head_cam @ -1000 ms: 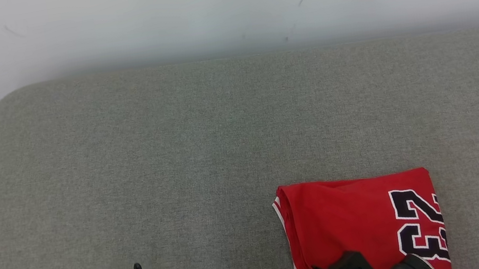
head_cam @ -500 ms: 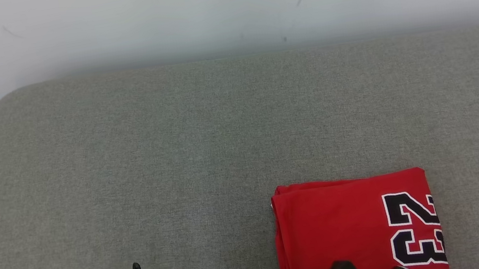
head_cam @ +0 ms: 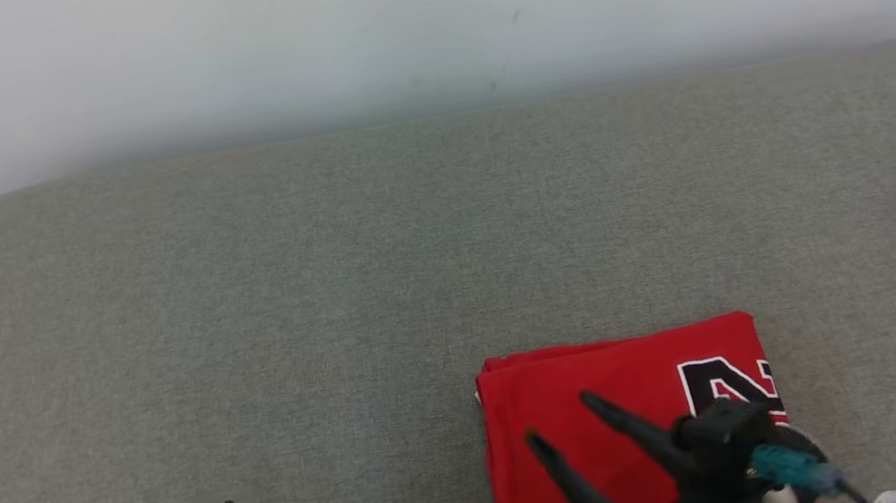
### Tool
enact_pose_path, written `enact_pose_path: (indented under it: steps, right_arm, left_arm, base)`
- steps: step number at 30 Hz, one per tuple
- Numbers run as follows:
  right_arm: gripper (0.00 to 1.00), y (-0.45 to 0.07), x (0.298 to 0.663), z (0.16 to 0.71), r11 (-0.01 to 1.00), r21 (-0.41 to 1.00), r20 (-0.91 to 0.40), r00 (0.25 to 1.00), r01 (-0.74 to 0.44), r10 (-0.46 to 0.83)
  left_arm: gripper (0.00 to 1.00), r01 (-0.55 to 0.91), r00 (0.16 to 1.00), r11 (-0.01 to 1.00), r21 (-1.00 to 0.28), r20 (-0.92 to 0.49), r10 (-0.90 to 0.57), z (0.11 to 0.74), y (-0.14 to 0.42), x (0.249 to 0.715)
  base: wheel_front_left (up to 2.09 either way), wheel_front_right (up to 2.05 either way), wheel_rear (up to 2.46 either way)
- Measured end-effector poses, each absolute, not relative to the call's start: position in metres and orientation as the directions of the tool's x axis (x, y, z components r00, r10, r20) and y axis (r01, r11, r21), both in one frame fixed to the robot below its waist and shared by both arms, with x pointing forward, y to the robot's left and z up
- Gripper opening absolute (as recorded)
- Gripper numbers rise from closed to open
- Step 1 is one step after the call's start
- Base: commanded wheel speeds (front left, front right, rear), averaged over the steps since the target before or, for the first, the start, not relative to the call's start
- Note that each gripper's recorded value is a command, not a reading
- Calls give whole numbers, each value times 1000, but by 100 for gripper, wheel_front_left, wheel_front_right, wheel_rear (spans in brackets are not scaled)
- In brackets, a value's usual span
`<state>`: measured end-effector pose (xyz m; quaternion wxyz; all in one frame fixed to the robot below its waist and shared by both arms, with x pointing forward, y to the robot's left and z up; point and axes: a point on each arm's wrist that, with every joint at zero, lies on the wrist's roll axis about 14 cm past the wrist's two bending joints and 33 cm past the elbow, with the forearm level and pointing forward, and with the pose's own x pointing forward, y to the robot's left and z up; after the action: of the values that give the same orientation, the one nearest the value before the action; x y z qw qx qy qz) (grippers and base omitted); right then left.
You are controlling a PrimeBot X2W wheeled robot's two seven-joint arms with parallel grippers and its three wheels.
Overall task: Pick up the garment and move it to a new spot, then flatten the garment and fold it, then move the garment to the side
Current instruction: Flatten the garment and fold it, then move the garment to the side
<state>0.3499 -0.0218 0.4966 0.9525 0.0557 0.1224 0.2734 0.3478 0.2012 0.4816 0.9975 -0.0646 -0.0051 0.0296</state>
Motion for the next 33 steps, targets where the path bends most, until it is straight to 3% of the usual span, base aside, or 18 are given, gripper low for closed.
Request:
enact_pose_path:
  steps: [7,13,18,33]
  right_arm:
    - [100,-116,367,531,957,136,-38,964,-256,264]
    - [100,-174,361,531,996,7,27,996,-87,86]
    - [100,-209,351,521,1000,-18,55,998,15,-14]
    - [100,-227,334,488,997,-51,-6,999,53,-53]
  left_arm:
    - [100,-16,999,991,-130,29,20,488,188,357]
    - [100,9,999,991,-132,50,-2,495,182,362]
    - [100,10,999,991,-136,48,-3,494,182,361]
    - [100,-26,1000,992,-120,13,28,483,196,343]
  base:
    - [0,0,0]
    - [0,0,0]
    - [0,0,0]
    - [0,0,0]
